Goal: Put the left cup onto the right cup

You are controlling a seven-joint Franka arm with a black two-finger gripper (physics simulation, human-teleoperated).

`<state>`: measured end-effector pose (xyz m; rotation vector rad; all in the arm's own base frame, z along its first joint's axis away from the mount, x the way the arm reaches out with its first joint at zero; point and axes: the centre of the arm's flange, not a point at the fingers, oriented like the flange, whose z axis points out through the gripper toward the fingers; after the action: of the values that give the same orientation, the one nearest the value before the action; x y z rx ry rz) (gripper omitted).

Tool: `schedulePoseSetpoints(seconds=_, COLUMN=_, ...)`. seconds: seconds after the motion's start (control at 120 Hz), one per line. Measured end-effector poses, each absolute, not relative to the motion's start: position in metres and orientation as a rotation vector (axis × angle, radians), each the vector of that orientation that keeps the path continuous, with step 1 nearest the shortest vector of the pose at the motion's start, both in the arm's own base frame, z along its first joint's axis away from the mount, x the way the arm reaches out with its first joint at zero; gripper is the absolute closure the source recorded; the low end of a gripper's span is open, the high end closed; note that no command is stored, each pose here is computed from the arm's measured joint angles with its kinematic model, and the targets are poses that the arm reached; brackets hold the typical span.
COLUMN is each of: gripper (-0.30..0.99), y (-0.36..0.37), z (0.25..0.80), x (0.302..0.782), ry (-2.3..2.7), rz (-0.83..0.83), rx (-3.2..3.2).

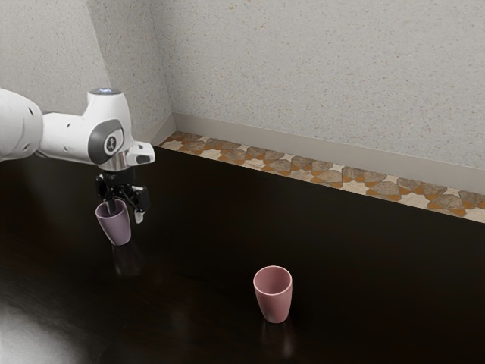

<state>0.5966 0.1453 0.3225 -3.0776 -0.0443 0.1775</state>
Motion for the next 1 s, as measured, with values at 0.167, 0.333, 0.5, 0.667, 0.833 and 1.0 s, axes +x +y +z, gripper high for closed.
schedulePoseSetpoints(seconds=0.167, gripper=0.09, y=0.1454, z=0.3211, x=0.5971, ry=-0.045, rz=0.174, rx=-3.077)
schedulePoseSetpoints(seconds=0.333, gripper=0.14, y=0.1461, z=0.3197, x=0.5972, ry=-0.047, rz=0.175, rx=-3.076)
schedulePoseSetpoints(seconds=0.5, gripper=0.16, y=0.1516, z=0.3185, x=0.5960, ry=-0.062, rz=0.177, rx=-3.076)
schedulePoseSetpoints(seconds=0.667, gripper=0.18, y=0.1537, z=0.3177, x=0.5955, ry=-0.068, rz=0.178, rx=-3.076)
schedulePoseSetpoints(seconds=0.833, gripper=0.25, y=0.1540, z=0.3155, x=0.5954, ry=-0.068, rz=0.183, rx=-3.075)
schedulePoseSetpoints(seconds=1.0, gripper=0.33, y=0.1540, z=0.3139, x=0.5958, ry=-0.067, rz=0.182, rx=-3.074)
